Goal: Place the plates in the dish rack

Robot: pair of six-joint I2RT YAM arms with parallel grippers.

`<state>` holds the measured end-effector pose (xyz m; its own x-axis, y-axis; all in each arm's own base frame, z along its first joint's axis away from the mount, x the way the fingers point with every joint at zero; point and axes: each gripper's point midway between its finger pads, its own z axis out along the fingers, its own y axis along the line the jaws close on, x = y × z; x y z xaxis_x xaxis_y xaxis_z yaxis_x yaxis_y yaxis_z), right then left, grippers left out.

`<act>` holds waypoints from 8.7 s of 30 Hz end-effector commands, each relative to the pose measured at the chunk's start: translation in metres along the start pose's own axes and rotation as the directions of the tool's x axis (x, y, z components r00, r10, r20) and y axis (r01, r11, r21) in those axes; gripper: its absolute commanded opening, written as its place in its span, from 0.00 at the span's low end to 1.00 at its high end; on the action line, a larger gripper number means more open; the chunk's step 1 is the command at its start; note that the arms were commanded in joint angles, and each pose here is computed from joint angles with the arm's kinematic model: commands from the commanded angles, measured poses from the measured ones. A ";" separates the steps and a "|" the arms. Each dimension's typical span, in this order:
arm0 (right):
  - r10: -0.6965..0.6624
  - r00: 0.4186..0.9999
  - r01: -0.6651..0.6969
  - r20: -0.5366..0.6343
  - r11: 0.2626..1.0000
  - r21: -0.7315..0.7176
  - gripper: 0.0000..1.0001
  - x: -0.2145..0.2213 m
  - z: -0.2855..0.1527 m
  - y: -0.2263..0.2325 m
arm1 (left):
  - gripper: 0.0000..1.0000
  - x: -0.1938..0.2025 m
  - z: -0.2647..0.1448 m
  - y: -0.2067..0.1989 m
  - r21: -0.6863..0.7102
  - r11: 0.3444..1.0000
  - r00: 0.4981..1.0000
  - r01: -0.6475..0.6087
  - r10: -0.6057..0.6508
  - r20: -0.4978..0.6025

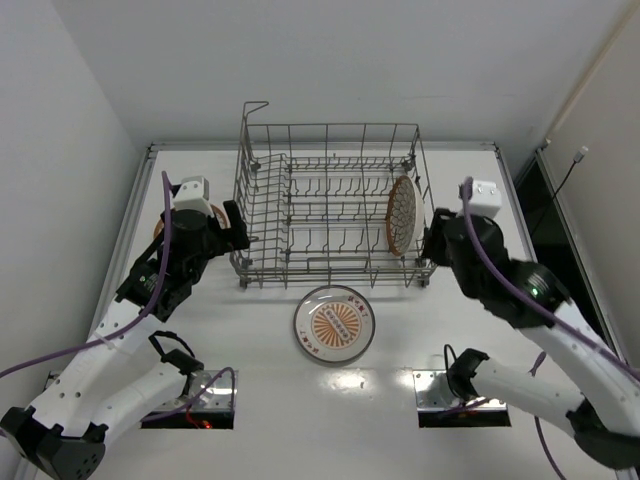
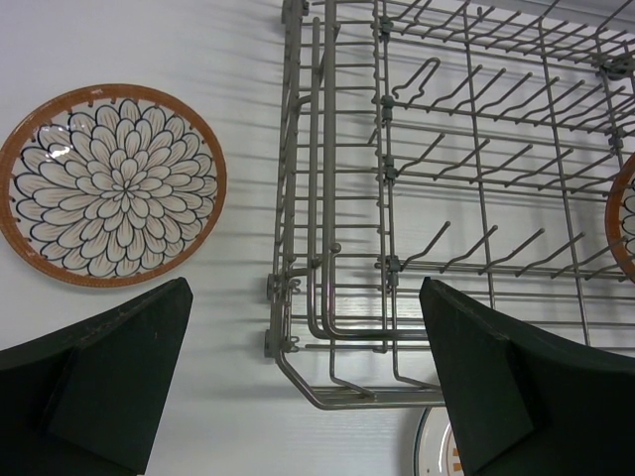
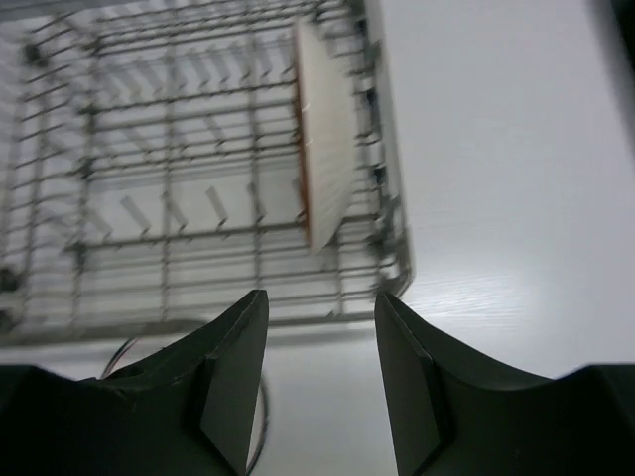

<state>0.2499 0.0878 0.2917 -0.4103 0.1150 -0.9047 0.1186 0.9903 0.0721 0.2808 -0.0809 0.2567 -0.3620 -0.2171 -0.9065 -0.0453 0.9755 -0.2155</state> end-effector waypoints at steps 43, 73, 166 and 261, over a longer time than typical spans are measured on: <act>0.360 0.658 -0.617 -0.661 0.761 -0.200 0.47 0.337 0.014 0.067 | 1.00 -0.021 -0.009 -0.004 0.009 1.000 0.998 0.020 -0.020 0.055; 0.292 0.874 -0.402 -0.388 0.883 -0.243 0.00 0.172 -0.063 -0.011 | 1.00 -0.021 -0.009 -0.004 0.009 1.000 0.998 0.020 -0.020 0.055; -0.396 0.914 0.388 -0.084 0.797 0.464 0.00 0.007 0.122 0.050 | 1.00 -0.017 -0.004 -0.006 0.011 1.000 0.999 0.012 -0.013 0.036; -0.062 0.997 0.037 -0.050 0.912 -0.409 0.66 -0.002 -0.025 0.091 | 0.00 0.136 0.166 0.140 -0.342 0.939 0.765 0.027 -0.239 -0.598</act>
<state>0.2398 0.1747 0.3046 -0.4740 0.0139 -0.8804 -0.2696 0.9495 0.1602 0.3930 0.0303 0.0368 -0.8216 -0.3373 -0.4595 -0.3596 0.9322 -0.0413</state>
